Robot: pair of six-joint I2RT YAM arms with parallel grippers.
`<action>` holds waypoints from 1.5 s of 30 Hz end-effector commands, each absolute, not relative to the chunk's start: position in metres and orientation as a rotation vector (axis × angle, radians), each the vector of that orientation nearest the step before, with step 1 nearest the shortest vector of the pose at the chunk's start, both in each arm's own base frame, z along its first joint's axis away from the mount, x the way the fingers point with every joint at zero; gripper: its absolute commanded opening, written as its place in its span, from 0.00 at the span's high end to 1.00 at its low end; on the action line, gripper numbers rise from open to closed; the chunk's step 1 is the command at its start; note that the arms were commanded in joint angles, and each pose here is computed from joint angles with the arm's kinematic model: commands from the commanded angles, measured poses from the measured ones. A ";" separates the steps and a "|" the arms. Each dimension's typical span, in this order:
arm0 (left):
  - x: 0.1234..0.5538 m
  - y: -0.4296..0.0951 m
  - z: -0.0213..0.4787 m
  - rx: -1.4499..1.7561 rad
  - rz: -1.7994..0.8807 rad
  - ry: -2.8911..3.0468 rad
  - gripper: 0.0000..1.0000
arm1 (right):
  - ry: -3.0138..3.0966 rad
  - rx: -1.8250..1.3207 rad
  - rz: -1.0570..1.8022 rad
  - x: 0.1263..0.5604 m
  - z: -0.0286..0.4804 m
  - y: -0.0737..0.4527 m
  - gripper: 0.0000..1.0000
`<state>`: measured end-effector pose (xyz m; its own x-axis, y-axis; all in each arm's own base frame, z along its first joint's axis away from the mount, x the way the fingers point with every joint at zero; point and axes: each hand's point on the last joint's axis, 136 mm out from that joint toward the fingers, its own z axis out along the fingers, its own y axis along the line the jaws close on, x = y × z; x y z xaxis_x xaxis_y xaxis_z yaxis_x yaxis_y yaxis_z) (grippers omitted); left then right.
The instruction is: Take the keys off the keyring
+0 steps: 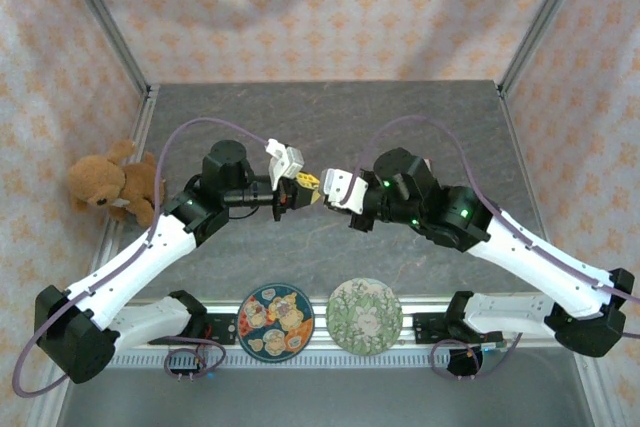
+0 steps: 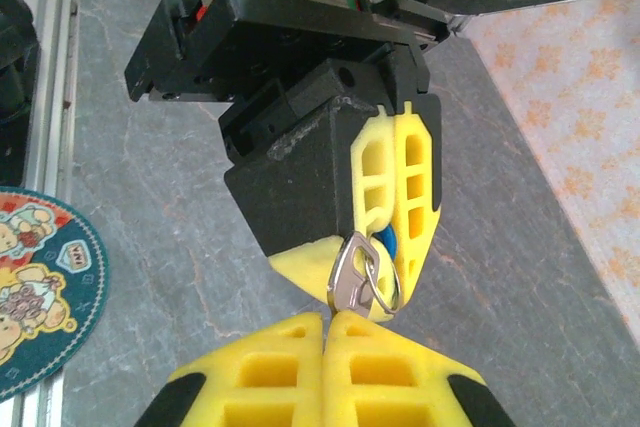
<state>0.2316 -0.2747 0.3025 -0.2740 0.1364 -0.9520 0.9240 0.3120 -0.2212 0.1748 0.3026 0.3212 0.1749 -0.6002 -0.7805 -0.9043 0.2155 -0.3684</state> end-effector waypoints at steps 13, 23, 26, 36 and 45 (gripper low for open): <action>0.235 -0.276 0.361 0.935 -1.001 1.403 1.00 | 1.492 -1.492 0.651 0.158 0.290 0.374 1.00; 0.242 -0.263 0.357 0.851 -0.913 1.425 0.96 | 1.528 -1.268 0.580 0.185 0.303 0.366 1.00; 0.242 -0.259 0.356 0.826 -0.900 1.421 0.85 | 1.527 -1.152 0.600 0.196 0.317 0.359 1.00; 0.236 -0.246 0.352 0.766 -0.874 1.424 0.56 | 1.510 -0.990 0.664 0.207 0.349 0.337 1.00; 0.228 -0.235 0.343 0.737 -0.862 1.432 0.46 | 1.495 -0.936 0.675 0.211 0.363 0.327 1.00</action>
